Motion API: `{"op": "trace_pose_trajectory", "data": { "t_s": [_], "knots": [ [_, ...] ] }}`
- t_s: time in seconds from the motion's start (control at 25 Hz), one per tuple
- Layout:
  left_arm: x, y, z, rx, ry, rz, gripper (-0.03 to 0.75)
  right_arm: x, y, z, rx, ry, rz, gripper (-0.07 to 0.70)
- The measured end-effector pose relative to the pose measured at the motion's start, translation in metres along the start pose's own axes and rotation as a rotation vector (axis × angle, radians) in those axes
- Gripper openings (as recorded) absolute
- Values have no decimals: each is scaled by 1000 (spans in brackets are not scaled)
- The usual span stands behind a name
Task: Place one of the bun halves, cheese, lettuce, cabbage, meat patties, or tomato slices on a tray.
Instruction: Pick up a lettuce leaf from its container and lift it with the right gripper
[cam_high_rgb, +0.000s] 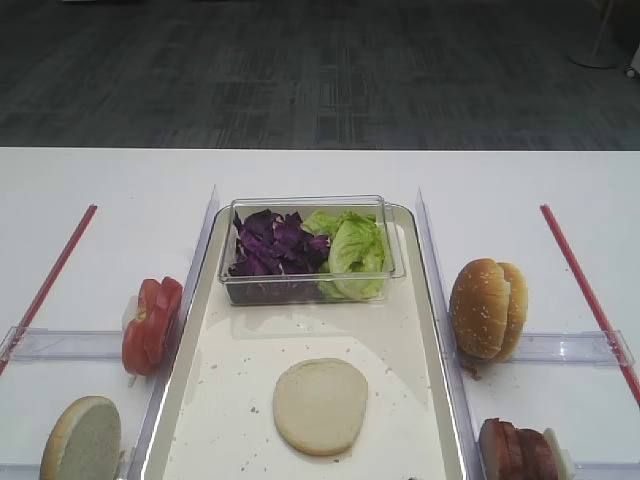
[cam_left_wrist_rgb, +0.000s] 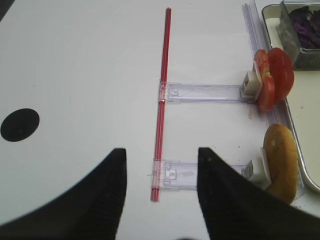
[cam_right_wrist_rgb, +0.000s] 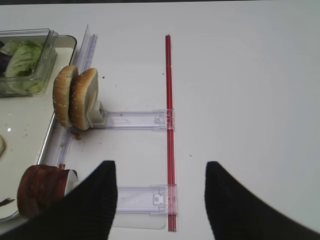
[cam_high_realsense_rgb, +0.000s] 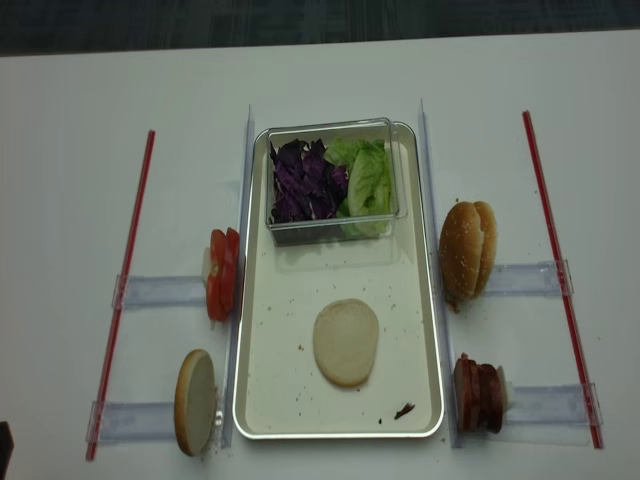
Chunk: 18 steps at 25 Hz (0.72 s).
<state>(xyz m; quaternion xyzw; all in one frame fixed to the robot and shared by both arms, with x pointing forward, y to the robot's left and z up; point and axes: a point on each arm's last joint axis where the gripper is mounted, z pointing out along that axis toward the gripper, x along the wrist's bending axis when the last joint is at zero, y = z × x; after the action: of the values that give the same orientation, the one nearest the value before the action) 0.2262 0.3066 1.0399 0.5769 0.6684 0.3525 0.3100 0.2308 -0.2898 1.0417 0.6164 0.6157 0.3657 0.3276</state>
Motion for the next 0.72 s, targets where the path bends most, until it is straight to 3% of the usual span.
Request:
{"op": "trace_pose_trajectory", "data": {
  "t_s": [0.72],
  "knots": [
    [0,0,0,0,0,0,302,0,0,0,0,0,0,426]
  ]
}}
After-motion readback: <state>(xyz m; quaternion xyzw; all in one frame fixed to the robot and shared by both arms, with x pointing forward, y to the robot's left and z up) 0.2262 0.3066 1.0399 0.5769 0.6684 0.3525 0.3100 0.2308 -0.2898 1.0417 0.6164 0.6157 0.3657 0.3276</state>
